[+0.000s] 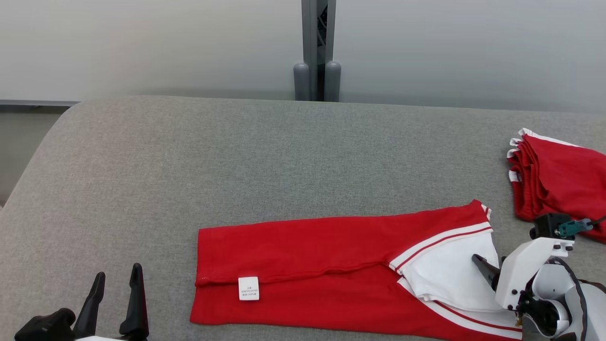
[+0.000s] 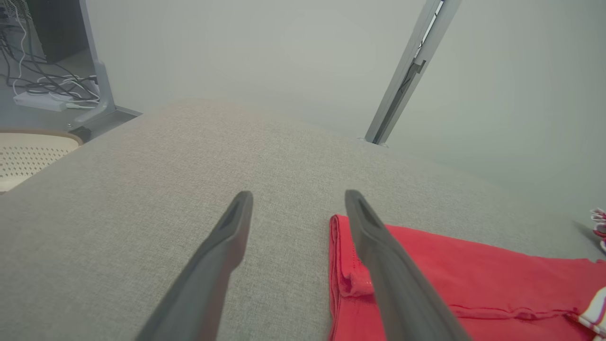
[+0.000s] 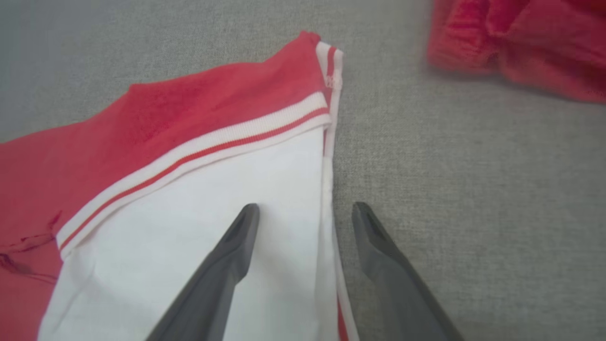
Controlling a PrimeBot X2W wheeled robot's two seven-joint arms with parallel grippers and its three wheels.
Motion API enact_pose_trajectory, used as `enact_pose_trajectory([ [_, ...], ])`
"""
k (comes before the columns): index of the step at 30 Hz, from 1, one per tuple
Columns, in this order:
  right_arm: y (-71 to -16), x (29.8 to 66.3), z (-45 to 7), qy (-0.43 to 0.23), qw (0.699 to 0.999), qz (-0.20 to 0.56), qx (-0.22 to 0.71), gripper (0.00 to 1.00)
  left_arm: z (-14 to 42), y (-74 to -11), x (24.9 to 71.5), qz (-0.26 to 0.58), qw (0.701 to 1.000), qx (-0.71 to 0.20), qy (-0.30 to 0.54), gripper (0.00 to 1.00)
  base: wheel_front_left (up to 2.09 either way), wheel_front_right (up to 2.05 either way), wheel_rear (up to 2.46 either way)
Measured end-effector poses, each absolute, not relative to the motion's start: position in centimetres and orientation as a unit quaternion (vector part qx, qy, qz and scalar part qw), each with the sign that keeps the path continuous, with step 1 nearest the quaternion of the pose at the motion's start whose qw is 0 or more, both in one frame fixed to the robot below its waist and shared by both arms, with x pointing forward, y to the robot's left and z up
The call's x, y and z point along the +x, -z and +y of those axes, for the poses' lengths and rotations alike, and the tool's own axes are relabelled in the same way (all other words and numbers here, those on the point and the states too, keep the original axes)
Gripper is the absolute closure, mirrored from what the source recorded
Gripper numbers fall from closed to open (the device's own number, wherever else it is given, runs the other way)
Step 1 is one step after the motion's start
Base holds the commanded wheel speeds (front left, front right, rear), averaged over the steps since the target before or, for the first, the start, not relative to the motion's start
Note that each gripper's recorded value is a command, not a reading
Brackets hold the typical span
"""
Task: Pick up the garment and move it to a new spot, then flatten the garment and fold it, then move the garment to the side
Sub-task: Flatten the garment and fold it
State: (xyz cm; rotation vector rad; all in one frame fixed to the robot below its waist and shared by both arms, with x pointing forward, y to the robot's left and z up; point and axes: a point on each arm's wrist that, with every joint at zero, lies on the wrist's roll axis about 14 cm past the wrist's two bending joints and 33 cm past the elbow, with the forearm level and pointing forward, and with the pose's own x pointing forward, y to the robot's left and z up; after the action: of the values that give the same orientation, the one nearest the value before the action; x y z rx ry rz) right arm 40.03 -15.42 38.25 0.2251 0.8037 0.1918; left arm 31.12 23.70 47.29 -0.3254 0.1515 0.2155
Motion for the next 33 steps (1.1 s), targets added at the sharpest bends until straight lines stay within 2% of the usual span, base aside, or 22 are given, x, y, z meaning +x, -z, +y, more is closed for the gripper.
enact_pose_trajectory([
  [9,-36.8,40.2,-14.2,-0.115,0.892,0.429,0.084,0.0,23.9,-47.1,31.3,0.076,0.977,-0.166,-0.113,0.0,0.0,0.0,0.0],
  [10,-36.7,40.3,-14.0,-0.12,0.891,0.431,0.076,0.05,23.9,-47.0,31.3,0.076,0.976,-0.166,-0.114,0.0,0.0,0.0,0.0],
  [12,-36.6,40.4,-13.7,-0.127,0.89,0.434,0.064,0.41,23.9,-46.8,31.3,0.077,0.976,-0.167,-0.116,0.0,0.0,0.0,0.0],
  [13,-36.6,40.5,-13.5,-0.131,0.889,0.435,0.058,0.51,23.9,-46.8,31.3,0.078,0.976,-0.167,-0.117,0.0,0.0,0.0,0.0],
  [16,-36.5,40.6,-13.2,-0.138,0.888,0.436,0.049,0.67,23.9,-46.7,31.4,0.079,0.976,-0.168,-0.117,0.0,0.0,0.0,0.0],
  [18,-36.4,40.7,-13.3,-0.137,0.889,0.434,0.046,0.85,23.8,-46.6,31.4,0.08,0.975,-0.169,-0.117,0.0,0.0,0.0,0.0],
  [19,-36.4,40.7,-13.3,-0.136,0.89,0.433,0.048,1.0,23.8,-46.5,31.4,0.08,0.975,-0.17,-0.116,0.0,0.0,0.0,0.0],
  [33,-40.3,43.1,-15.8,-0.119,0.92,0.369,0.064,1.0,21.7,-46.2,33.1,0.082,0.977,-0.178,-0.085,0.0,0.0,0.0,0.0],
])
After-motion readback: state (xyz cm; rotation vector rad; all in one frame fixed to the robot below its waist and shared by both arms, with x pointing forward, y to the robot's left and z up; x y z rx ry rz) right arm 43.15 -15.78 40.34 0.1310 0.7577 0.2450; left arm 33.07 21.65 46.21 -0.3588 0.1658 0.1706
